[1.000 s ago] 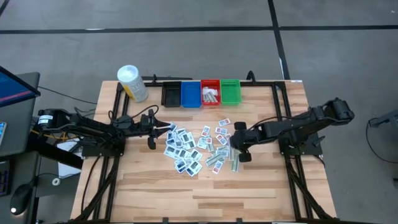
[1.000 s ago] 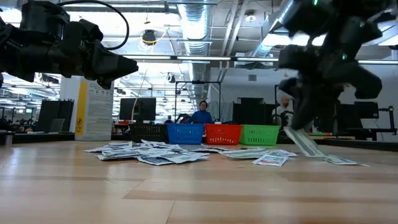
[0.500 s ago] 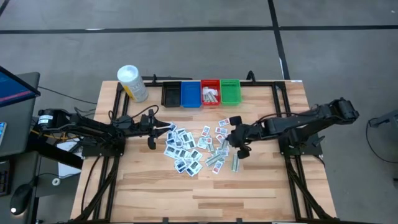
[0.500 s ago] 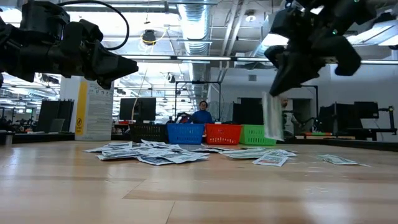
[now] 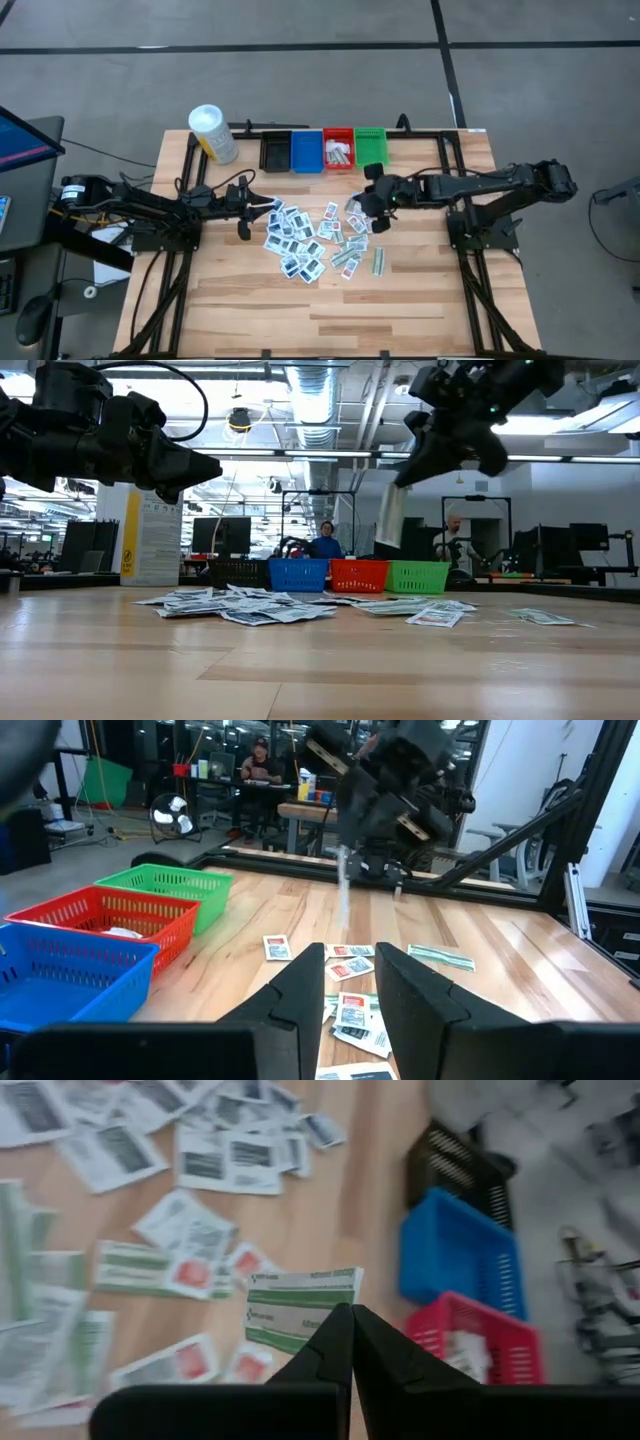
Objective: Pick & Place First Aid Supplies
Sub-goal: Put the green bandage pack into the red bin
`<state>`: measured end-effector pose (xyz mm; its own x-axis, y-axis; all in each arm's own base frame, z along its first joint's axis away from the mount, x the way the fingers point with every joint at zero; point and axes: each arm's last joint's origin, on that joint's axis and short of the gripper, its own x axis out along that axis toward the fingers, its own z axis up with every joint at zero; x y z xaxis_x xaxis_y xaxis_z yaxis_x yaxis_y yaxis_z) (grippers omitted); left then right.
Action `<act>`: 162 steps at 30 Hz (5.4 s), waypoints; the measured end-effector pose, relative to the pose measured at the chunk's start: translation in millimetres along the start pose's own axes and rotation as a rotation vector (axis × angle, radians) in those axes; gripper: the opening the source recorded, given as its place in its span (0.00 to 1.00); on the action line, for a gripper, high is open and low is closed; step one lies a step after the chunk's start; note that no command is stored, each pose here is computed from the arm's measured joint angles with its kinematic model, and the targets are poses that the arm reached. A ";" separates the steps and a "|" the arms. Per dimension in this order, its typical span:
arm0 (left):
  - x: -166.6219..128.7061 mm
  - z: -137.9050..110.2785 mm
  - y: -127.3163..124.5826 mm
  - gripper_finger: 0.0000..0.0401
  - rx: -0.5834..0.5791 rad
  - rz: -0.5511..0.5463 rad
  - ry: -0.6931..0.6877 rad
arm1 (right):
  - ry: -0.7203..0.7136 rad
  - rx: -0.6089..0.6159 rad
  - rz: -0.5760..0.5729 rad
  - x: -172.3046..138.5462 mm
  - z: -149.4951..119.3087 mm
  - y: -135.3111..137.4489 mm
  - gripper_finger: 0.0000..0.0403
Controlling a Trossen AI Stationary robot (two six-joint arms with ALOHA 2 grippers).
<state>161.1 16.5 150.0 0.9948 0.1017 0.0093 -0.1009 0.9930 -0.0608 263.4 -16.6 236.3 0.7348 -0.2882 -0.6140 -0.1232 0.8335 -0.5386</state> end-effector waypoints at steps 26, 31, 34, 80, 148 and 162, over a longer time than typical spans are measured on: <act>-0.2 -1.2 0.1 0.23 0.002 0.001 0.011 | -0.025 0.043 -0.229 7.9 -21.3 -60.3 0.00; -0.2 -1.2 0.0 0.23 0.004 0.000 0.011 | -0.083 0.029 -0.262 7.2 -21.3 -70.6 0.00; -0.2 -1.2 0.1 0.23 0.004 0.001 0.011 | -0.086 0.040 -0.301 6.7 -25.1 -79.3 0.00; -0.2 -1.2 0.0 0.23 0.003 0.000 0.011 | 0.078 0.034 -0.269 82.1 -64.9 -80.7 0.00; 0.1 -1.0 0.1 0.23 0.003 0.000 0.011 | 0.132 -0.046 -0.064 96.5 -57.1 -37.5 0.06; 0.0 -1.0 0.0 0.23 0.000 0.000 0.011 | 0.153 0.149 -0.395 92.6 -94.4 -103.6 0.01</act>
<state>161.2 16.5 149.0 0.9949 0.1012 -0.0017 -0.1012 0.9930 -0.0604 281.2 -174.1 180.7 0.5981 -0.6549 -0.4620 0.2525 0.7011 -0.6669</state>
